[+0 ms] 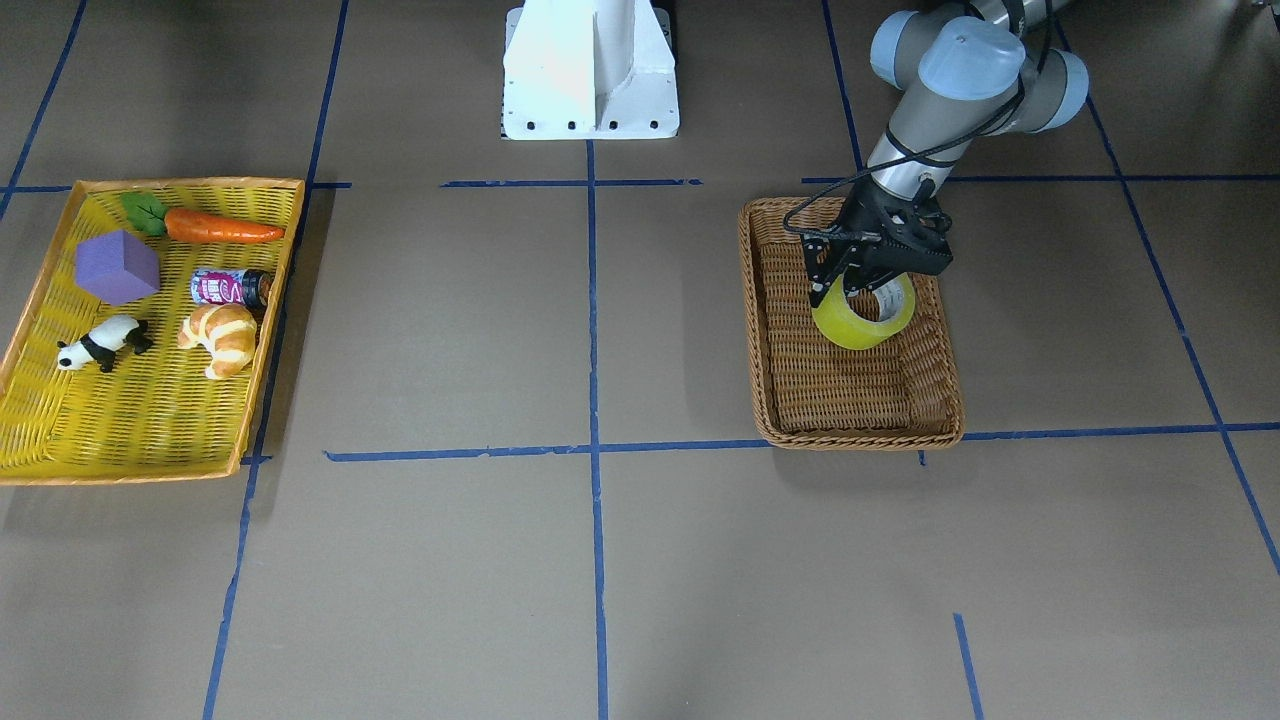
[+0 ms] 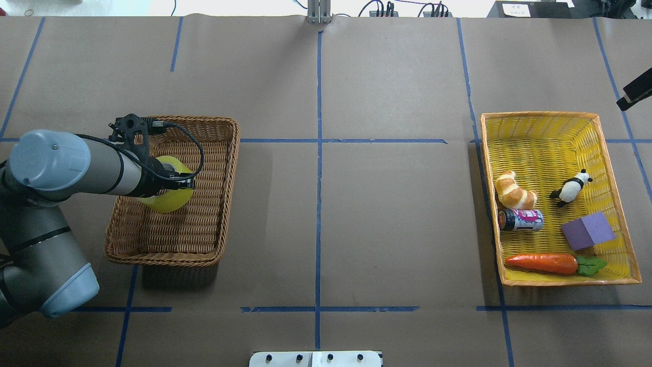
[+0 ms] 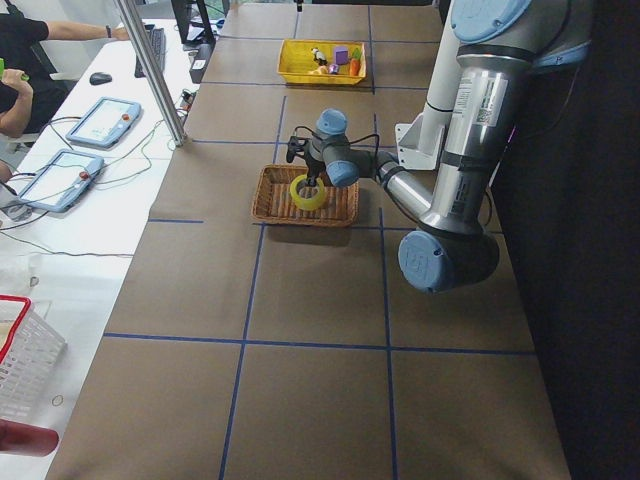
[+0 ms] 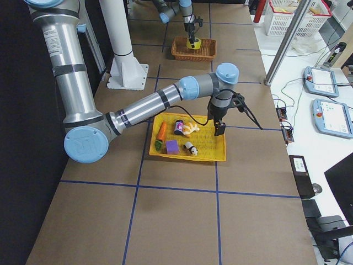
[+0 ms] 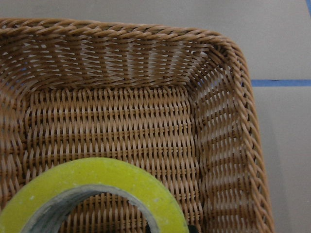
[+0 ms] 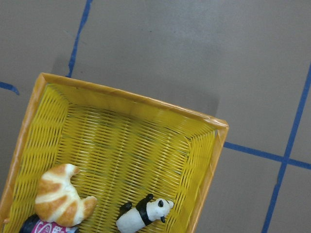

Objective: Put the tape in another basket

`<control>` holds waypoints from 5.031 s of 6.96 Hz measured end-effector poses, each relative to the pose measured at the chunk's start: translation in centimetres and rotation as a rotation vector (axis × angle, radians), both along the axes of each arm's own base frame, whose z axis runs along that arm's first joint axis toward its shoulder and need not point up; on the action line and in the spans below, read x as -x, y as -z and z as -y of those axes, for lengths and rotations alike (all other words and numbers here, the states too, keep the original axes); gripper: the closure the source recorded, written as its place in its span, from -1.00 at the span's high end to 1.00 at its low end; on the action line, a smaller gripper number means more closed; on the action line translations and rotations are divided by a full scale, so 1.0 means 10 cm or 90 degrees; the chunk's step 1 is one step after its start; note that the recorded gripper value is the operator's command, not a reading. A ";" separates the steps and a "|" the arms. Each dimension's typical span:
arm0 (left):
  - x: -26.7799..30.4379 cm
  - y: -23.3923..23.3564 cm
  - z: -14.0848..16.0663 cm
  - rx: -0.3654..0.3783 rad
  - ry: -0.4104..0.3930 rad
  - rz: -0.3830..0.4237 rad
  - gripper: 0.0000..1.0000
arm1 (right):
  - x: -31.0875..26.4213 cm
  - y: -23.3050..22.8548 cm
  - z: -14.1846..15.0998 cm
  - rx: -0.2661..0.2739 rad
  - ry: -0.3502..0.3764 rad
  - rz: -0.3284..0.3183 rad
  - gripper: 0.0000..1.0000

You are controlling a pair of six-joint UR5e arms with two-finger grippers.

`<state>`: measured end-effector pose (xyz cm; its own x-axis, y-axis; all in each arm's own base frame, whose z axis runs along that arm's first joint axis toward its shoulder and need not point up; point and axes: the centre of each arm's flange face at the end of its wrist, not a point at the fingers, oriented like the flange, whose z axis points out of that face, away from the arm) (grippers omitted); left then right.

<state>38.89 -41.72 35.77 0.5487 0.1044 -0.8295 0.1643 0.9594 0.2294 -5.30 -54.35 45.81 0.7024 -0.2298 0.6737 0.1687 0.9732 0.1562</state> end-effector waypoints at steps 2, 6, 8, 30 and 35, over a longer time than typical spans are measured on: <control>0.27 0.00 -0.08 0.006 -0.012 0.019 1.00 | -0.34 -0.48 -0.13 0.056 -0.032 0.041 1.00; 1.49 -0.05 0.44 -0.019 -0.088 0.103 1.00 | -0.80 -1.35 -0.39 0.042 -0.013 0.054 1.00; 2.27 -0.45 0.67 -0.011 -0.112 0.109 1.00 | -0.98 -1.65 -0.52 0.045 -0.006 0.051 1.00; 4.67 -3.17 0.36 0.127 -0.164 0.110 1.00 | -1.47 -1.88 -0.93 0.086 -0.080 0.035 1.00; 4.67 -3.13 0.36 0.118 -0.162 0.111 1.00 | -1.48 -2.06 -0.96 0.107 -0.083 0.024 1.00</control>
<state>-7.80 -45.36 67.04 0.6596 0.1122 -0.7432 -0.1118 0.9924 0.0506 9.52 -44.71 66.36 0.6922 -0.0217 0.7213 0.0372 0.9993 -0.0057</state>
